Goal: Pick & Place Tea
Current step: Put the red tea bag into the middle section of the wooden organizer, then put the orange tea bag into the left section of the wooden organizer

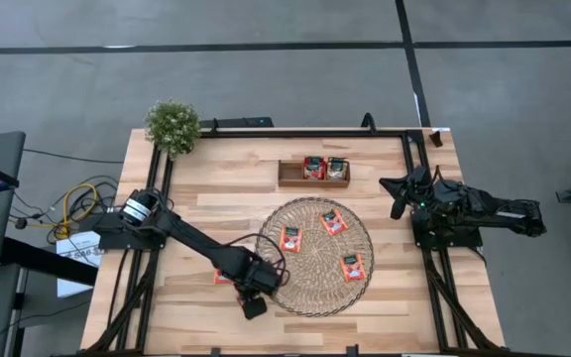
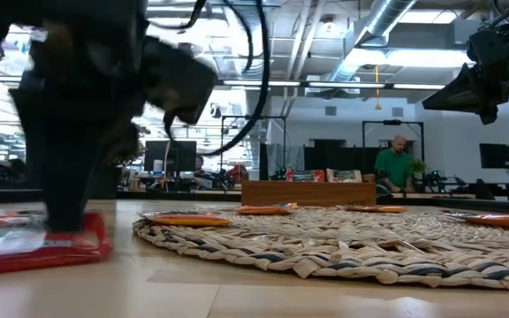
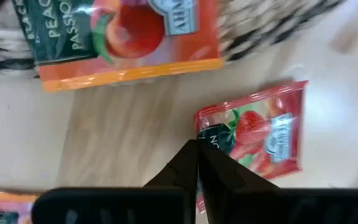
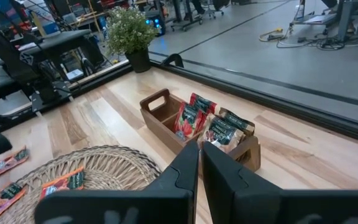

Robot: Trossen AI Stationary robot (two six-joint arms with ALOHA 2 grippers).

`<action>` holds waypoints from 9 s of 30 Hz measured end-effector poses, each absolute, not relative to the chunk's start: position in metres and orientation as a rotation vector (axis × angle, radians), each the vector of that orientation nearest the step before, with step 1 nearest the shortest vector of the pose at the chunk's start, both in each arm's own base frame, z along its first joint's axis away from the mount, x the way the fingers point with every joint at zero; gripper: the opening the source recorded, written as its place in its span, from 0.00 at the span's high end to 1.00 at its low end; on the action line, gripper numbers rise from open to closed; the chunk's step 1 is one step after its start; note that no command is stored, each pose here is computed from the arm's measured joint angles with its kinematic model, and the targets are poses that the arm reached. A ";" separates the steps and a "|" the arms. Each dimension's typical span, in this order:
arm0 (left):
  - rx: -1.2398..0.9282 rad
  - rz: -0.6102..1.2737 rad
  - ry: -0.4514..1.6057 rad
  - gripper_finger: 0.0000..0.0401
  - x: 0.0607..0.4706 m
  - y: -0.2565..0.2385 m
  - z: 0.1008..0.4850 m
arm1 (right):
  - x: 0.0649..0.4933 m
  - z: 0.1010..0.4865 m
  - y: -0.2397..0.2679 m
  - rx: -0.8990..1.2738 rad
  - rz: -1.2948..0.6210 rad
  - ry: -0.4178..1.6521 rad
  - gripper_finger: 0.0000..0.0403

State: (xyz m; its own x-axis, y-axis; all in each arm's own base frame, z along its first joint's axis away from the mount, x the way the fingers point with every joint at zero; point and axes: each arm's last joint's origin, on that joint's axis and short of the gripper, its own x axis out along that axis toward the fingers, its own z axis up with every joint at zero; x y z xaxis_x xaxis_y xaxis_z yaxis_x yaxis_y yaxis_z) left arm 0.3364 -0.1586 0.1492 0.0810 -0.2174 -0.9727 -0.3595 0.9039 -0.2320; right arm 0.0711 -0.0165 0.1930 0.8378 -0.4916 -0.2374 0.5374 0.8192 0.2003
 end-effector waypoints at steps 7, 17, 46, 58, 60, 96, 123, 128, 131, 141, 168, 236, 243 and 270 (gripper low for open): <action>-0.401 0.140 1.525 1.00 0.343 -0.160 0.182 | 0.071 0.193 -0.016 0.265 -0.551 0.178 0.97; -0.235 0.239 1.542 1.00 0.344 -0.154 0.260 | 0.072 0.193 -0.016 0.270 -0.526 0.183 0.97; -0.013 0.242 1.108 1.00 0.403 -0.002 0.341 | 0.106 0.227 -0.010 0.226 -0.201 -0.052 0.84; 0.074 0.204 1.039 1.00 0.410 0.034 0.345 | 0.167 0.240 -0.012 0.158 -0.198 0.058 0.60; 0.086 0.201 1.031 1.00 0.410 0.036 0.346 | 0.180 0.246 -0.014 0.138 -0.187 0.087 0.57; 0.167 0.187 1.013 1.00 0.412 0.041 0.347 | 0.273 0.266 -0.070 0.140 0.105 0.388 0.55; 0.196 0.173 0.961 1.00 0.416 0.044 0.350 | 0.269 0.266 -0.084 0.154 0.051 0.383 1.00; 0.225 0.225 0.946 1.00 0.418 0.046 0.351 | 0.269 0.266 -0.085 0.167 0.008 0.390 1.00; 0.255 0.234 0.950 1.00 0.418 0.046 0.351 | 0.269 0.266 -0.086 0.162 -0.021 0.392 1.00; 0.366 0.373 0.984 1.00 0.416 0.050 0.352 | 0.268 0.264 -0.090 0.167 -0.137 0.399 1.00; -0.169 0.448 0.729 1.00 0.340 0.087 0.297 | 0.233 0.192 -0.114 0.301 -0.483 0.223 1.00; -0.437 0.486 0.359 1.00 0.215 0.056 0.270 | 0.253 0.142 -0.130 0.259 -0.572 0.267 0.66; -0.447 0.425 0.383 1.00 0.215 0.055 0.269 | 0.241 0.193 -0.124 0.205 -0.555 0.108 0.69; -0.591 0.234 0.479 1.00 0.235 0.008 0.255 | 0.101 0.223 -0.041 0.337 -0.171 -0.078 0.95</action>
